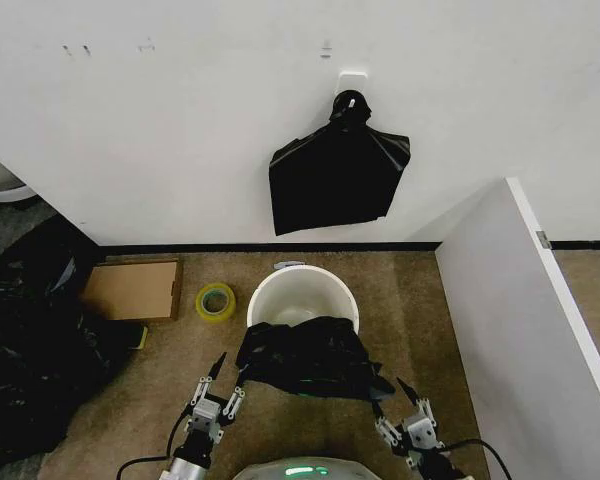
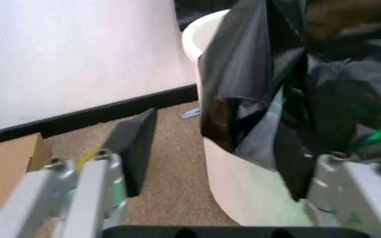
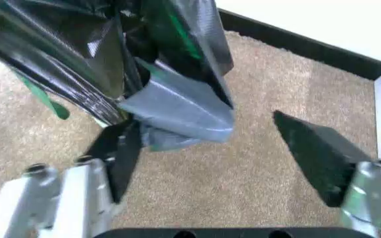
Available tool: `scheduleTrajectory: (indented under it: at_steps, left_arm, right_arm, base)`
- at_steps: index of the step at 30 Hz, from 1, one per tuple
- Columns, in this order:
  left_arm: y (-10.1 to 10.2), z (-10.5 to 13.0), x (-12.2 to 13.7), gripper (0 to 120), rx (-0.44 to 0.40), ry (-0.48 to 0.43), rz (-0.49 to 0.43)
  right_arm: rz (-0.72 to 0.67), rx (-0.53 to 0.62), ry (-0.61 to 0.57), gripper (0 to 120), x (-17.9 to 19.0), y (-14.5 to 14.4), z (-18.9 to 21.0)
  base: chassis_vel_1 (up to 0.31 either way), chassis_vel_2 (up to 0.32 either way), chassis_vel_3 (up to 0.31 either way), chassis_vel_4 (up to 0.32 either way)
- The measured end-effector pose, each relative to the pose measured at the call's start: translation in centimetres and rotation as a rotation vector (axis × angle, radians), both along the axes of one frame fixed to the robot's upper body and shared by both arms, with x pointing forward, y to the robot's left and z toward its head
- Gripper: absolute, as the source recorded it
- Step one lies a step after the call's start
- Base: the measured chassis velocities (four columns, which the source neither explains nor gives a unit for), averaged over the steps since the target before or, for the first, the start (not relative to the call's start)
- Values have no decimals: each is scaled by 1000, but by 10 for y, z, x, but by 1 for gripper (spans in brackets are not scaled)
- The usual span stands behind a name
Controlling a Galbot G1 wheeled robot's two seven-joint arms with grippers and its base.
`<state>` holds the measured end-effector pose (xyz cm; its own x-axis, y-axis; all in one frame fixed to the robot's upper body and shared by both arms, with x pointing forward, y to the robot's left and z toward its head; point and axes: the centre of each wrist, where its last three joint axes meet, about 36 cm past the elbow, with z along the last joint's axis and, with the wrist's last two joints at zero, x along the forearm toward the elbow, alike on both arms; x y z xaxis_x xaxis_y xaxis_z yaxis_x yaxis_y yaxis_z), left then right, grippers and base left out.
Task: Place the garbage bag over the trash bin.
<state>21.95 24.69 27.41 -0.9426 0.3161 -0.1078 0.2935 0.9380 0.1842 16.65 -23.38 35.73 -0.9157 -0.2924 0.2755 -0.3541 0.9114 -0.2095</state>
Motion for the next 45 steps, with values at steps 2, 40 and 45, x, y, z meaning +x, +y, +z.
scheduleTrajectory:
  at_steps: [2, 40, 45]
  left_arm:
    - [1, 0, -1, 72, 7, 1, -1]
    - [191, 12, 92, 100, 244, -141, -751]
    - [214, 18, 96, 100, 271, -135, -757]
  right_arm:
    - [4, -1, -2, 81, -1, 0, -1]
    - [68, 130, -91, 100, 56, -29, -46]
    - [62, 138, -91, 100, 58, -27, -46]
  base:
    - [0, 0, 0, 0]
    - [0, 0, 0, 0]
    - [0, 0, 0, 0]
